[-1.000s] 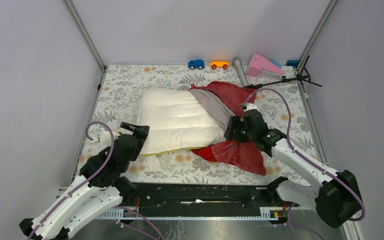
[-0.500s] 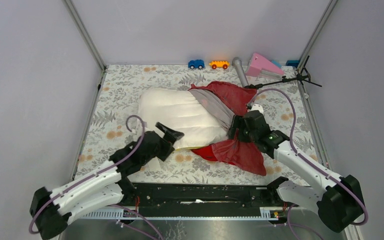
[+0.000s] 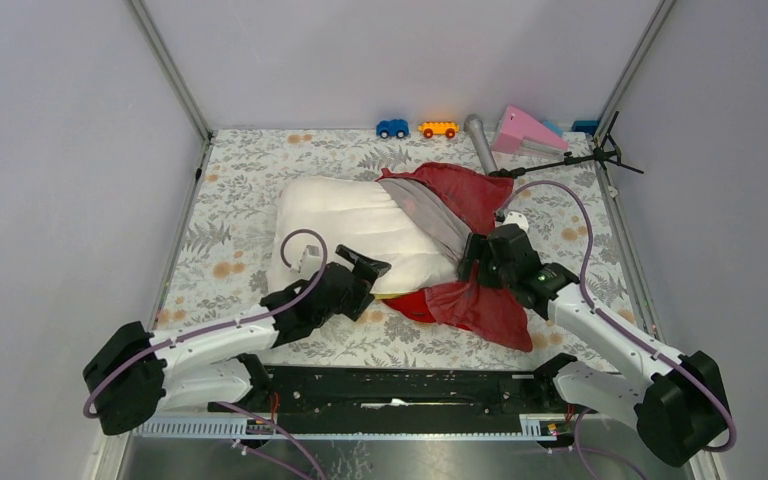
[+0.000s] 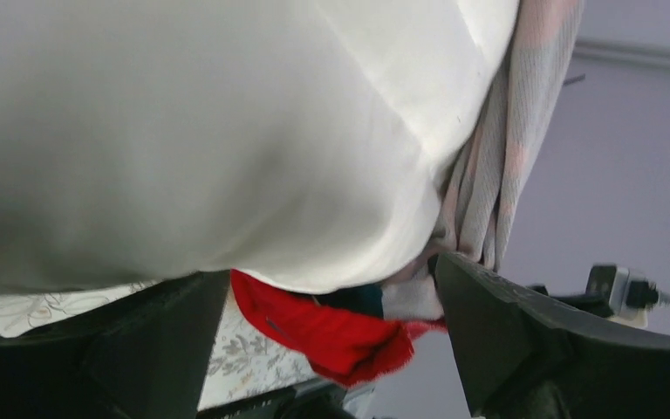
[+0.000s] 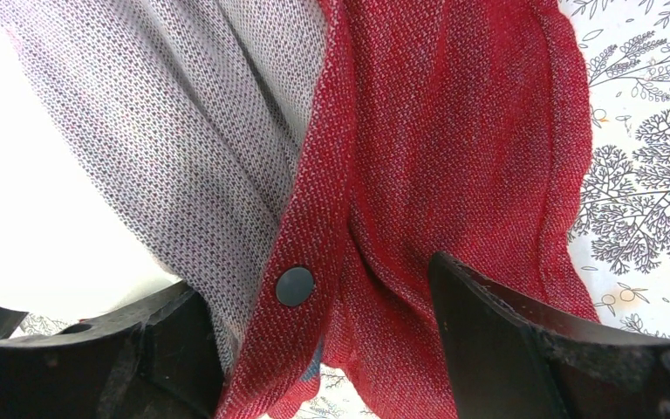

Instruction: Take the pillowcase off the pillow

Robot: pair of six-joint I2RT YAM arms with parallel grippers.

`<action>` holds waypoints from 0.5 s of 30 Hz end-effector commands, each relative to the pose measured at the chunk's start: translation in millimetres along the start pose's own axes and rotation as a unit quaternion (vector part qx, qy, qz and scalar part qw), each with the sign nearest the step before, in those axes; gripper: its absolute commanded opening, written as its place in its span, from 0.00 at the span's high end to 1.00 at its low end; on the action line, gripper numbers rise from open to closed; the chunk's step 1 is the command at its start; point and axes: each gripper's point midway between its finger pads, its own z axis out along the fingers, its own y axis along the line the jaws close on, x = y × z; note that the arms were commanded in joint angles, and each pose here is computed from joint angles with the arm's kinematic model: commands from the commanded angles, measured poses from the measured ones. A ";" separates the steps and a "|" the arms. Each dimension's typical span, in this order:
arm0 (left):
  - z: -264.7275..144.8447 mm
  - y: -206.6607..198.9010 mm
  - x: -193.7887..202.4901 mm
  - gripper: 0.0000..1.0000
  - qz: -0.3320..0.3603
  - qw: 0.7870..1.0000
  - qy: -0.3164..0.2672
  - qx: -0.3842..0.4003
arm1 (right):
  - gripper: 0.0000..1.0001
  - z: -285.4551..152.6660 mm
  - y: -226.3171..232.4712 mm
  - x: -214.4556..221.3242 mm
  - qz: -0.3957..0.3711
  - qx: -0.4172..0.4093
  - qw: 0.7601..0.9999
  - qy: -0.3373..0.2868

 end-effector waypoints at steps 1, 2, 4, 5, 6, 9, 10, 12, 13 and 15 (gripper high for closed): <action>13.4 5.6 -32.1 0.05 -0.049 0.995 -0.085 0.007 | 0.17 1.5 -1.7 5.4 -0.002 0.002 1.000 0.011; 15.4 4.7 -38.6 0.08 -0.050 0.994 -0.096 0.012 | 0.18 1.5 -2.4 6.0 -0.003 0.002 1.000 0.012; 19.6 9.5 -55.3 0.21 -0.038 0.992 -0.121 0.003 | 0.17 1.9 -3.7 6.6 -0.007 0.005 1.000 0.012; 20.7 11.9 -63.4 0.35 -0.028 0.991 -0.131 -0.002 | 0.18 1.9 -4.4 6.4 -0.009 0.006 1.000 0.011; 21.1 13.7 -73.1 0.53 -0.020 0.990 -0.142 -0.006 | 0.18 2.3 -5.6 6.9 -0.010 0.009 1.000 0.012; 15.4 20.4 -100.4 0.93 0.005 0.984 -0.175 -0.026 | 0.20 3.4 -7.9 7.8 -0.012 0.015 1.000 0.013; 11.3 20.8 -108.8 1.00 0.010 0.982 -0.186 -0.031 | 0.21 3.7 -8.2 7.6 -0.013 0.015 1.000 0.013; -0.6 20.1 -127.6 1.00 0.019 0.975 -0.217 -0.038 | 0.24 4.4 -9.3 7.4 -0.012 0.019 1.000 0.012; -10.4 15.2 -139.6 1.00 0.020 0.970 -0.240 -0.034 | 0.26 4.9 -11.0 7.4 -0.012 0.024 1.000 0.011; -28.6 9.5 -158.2 1.00 0.031 0.960 -0.277 -0.037 | 0.33 5.4 -13.5 6.0 -0.011 0.030 0.999 0.006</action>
